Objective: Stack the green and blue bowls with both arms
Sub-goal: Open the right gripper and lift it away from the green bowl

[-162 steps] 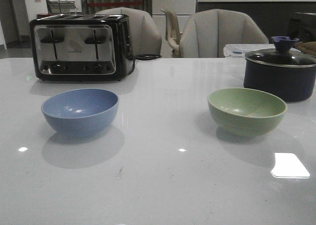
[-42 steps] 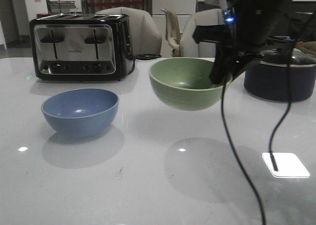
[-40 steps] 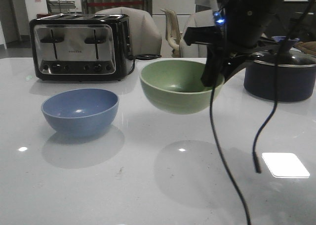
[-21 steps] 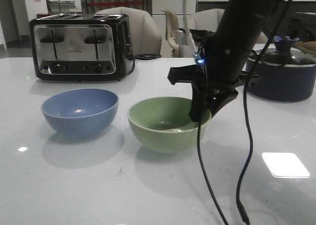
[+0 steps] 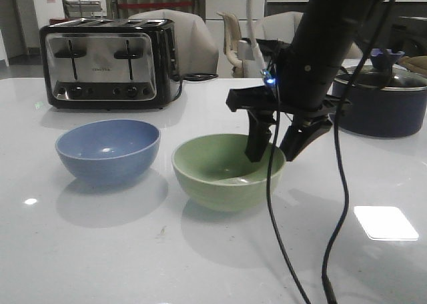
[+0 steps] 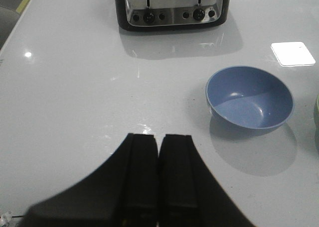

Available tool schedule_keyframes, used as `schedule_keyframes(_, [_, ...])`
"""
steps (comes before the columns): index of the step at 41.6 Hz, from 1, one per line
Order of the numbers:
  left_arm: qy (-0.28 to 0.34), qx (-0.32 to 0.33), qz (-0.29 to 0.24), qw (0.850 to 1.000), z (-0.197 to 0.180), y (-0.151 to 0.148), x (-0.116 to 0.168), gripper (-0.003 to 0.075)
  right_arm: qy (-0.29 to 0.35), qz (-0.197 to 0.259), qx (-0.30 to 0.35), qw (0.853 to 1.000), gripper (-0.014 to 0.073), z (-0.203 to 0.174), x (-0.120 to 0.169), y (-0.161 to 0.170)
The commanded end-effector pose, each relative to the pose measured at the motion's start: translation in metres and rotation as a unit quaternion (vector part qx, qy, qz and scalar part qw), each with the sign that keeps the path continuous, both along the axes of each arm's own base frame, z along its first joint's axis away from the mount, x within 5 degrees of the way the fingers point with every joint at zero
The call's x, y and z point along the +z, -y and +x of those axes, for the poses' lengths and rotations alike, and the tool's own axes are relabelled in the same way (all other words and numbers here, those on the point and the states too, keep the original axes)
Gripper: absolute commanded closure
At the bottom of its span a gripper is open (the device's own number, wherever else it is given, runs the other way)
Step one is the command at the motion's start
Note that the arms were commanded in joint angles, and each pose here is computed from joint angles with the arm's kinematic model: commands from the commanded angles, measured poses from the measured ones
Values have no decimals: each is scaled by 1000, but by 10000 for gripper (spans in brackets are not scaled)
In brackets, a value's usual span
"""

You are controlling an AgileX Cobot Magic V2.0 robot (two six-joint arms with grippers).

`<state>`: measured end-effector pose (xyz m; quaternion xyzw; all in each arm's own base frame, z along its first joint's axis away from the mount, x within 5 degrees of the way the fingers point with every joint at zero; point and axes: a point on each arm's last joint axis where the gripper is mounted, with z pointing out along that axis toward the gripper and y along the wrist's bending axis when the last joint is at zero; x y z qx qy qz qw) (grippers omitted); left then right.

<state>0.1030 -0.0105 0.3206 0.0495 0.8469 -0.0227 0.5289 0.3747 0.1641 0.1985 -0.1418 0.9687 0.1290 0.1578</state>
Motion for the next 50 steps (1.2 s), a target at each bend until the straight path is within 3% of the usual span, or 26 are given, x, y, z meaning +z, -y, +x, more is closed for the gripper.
schedule_keyframes(1, [48,-2,-7,999,3,1,15,619,88,28,8,996,151,-4,58,3])
schedule_keyframes(10, [48,-2,-7,999,3,1,15,619,145,22,40,988,151,-36,106,16])
schedule_keyframes(20, [48,-2,-7,999,3,1,15,619,206,17,46,977,151,-109,140,48])
schedule_keyframes(32, [48,-2,-7,999,3,1,15,619,241,25,42,969,151,-180,138,77])
schedule_keyframes(50, [47,-1,-4,999,4,1,15,619,273,37,42,960,151,-241,129,100])
